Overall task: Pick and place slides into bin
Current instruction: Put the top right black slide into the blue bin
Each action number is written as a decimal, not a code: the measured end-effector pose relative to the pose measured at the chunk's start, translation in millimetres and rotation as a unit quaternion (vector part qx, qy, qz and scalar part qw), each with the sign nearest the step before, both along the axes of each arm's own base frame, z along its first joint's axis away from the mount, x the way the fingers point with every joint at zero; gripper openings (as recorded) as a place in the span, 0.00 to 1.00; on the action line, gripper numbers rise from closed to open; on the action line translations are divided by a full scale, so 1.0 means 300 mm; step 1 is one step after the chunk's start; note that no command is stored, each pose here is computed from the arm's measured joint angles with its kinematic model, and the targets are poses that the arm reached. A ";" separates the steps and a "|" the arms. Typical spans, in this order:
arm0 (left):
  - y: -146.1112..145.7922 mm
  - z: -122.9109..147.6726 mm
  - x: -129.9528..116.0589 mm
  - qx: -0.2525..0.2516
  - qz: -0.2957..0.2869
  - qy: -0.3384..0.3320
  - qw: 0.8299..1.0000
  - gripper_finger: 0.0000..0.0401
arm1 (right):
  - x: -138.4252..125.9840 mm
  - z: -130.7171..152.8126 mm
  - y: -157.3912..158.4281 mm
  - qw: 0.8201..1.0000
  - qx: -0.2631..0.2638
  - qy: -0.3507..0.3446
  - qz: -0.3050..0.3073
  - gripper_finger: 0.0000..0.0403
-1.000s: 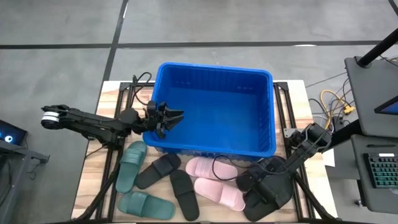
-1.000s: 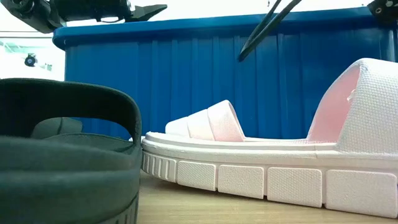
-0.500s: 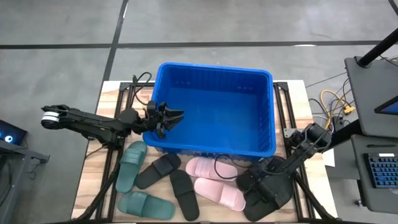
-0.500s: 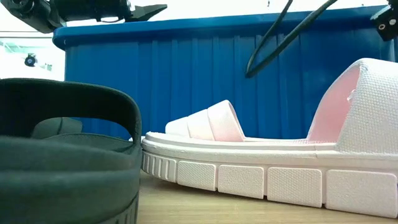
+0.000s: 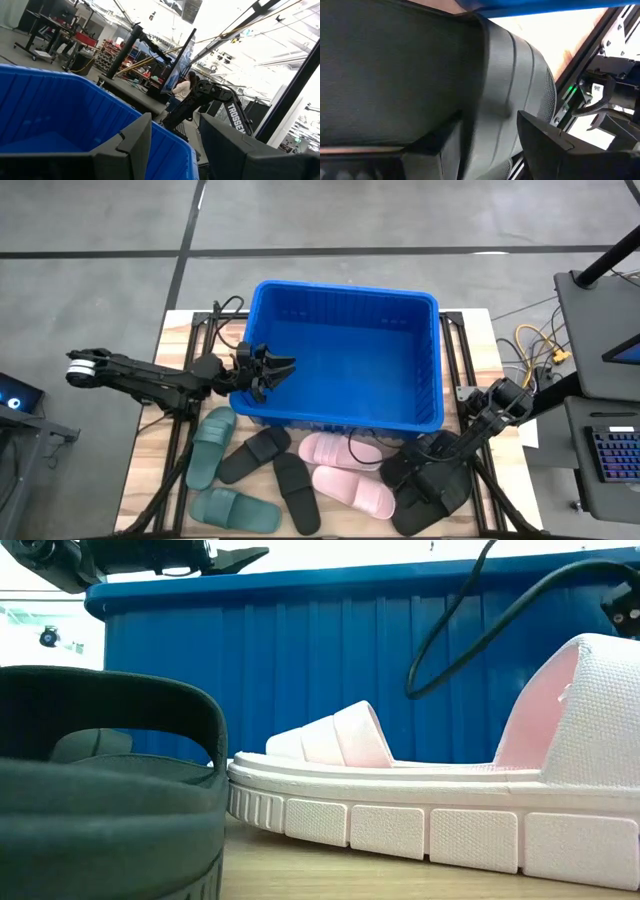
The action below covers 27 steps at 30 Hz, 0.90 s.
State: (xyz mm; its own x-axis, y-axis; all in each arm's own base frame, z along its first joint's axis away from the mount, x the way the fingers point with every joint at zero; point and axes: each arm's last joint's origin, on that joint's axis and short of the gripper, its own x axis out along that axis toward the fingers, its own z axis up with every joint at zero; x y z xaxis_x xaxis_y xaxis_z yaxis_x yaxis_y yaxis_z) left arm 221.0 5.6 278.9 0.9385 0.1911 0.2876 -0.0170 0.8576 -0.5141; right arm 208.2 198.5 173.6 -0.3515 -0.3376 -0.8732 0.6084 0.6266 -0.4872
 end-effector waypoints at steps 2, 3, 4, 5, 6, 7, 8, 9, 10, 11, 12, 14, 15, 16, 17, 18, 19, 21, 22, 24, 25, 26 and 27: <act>0.000 0.000 0.000 0.000 0.000 0.000 1.000 0.38 | -0.003 -0.005 -0.003 1.000 -0.002 0.002 0.000 0.44; 0.000 0.000 0.000 0.000 0.000 0.000 1.000 0.38 | -0.005 -0.007 -0.004 1.000 -0.004 0.003 -0.001 0.44; 0.000 0.000 0.000 0.000 0.000 0.000 1.000 0.38 | -0.006 -0.008 -0.005 1.000 -0.005 0.003 -0.002 0.44; 0.000 0.000 0.000 0.000 0.000 0.000 1.000 0.38 | -0.005 -0.009 -0.005 1.000 -0.005 0.003 -0.003 0.44; 0.000 0.000 0.000 0.000 0.000 0.000 1.000 0.38 | -0.005 -0.010 -0.005 1.000 -0.004 0.001 -0.003 0.44; 0.000 0.000 0.000 0.000 0.000 0.000 1.000 0.38 | -0.004 -0.010 -0.004 1.000 -0.003 0.001 -0.003 0.44; 0.000 0.000 0.000 0.000 0.000 0.000 1.000 0.38 | -0.004 -0.010 -0.003 1.000 -0.002 -0.001 -0.003 0.44; 0.000 0.000 0.000 0.000 0.000 0.000 1.000 0.38 | -0.003 -0.011 -0.003 1.000 -0.001 -0.002 -0.003 0.44; 0.000 0.000 0.000 0.000 0.000 0.000 1.000 0.38 | -0.003 -0.011 -0.003 1.000 -0.001 -0.002 -0.003 0.44; 0.000 0.000 0.000 0.000 0.000 0.000 1.000 0.38 | -0.003 -0.011 -0.003 1.000 -0.001 -0.002 -0.003 0.44; 0.000 0.000 0.000 0.000 0.000 0.000 1.000 0.38 | -0.003 -0.011 -0.003 1.000 -0.001 -0.002 -0.004 0.44; 0.000 0.000 0.000 0.000 0.000 0.000 1.000 0.38 | -0.004 -0.012 -0.004 1.000 -0.004 -0.004 -0.009 0.43; 0.000 0.000 0.000 0.000 0.000 0.000 1.000 0.38 | -0.005 -0.013 -0.004 1.000 -0.007 -0.006 -0.016 0.43; 0.000 0.000 0.000 0.000 0.000 0.000 1.000 0.38 | -0.005 -0.013 -0.004 1.000 -0.009 -0.008 -0.022 0.42; 0.000 0.000 0.000 0.000 0.000 0.000 1.000 0.38 | -0.005 -0.014 -0.004 1.000 -0.010 -0.009 -0.025 0.41; 0.000 0.000 0.000 0.000 0.000 0.000 1.000 0.38 | -0.005 -0.014 -0.005 1.000 -0.011 -0.009 -0.026 0.40; 0.000 0.000 0.000 0.000 0.000 0.000 1.000 0.38 | -0.005 -0.014 -0.005 1.000 -0.011 -0.009 -0.027 0.39; 0.000 0.000 0.000 0.000 0.000 0.000 1.000 0.38 | -0.005 -0.014 -0.005 1.000 -0.011 -0.009 -0.027 0.35; 0.000 0.000 0.000 0.000 0.000 0.000 1.000 0.38 | -0.005 -0.014 -0.005 1.000 -0.011 -0.009 -0.027 0.33; 0.000 0.000 0.000 0.000 0.000 0.000 1.000 0.38 | -0.005 -0.014 -0.005 1.000 -0.011 -0.009 -0.027 0.29; 0.000 0.000 0.000 0.000 0.000 0.000 1.000 0.38 | -0.005 -0.014 -0.005 1.000 -0.010 -0.009 -0.027 0.26; 0.000 0.000 0.000 0.000 0.000 0.000 1.000 0.38 | -0.005 -0.013 -0.005 1.000 -0.010 -0.008 -0.028 0.24; 0.000 0.000 0.000 0.000 0.000 0.000 1.000 0.38 | -0.005 -0.013 -0.005 1.000 -0.009 -0.008 -0.028 0.22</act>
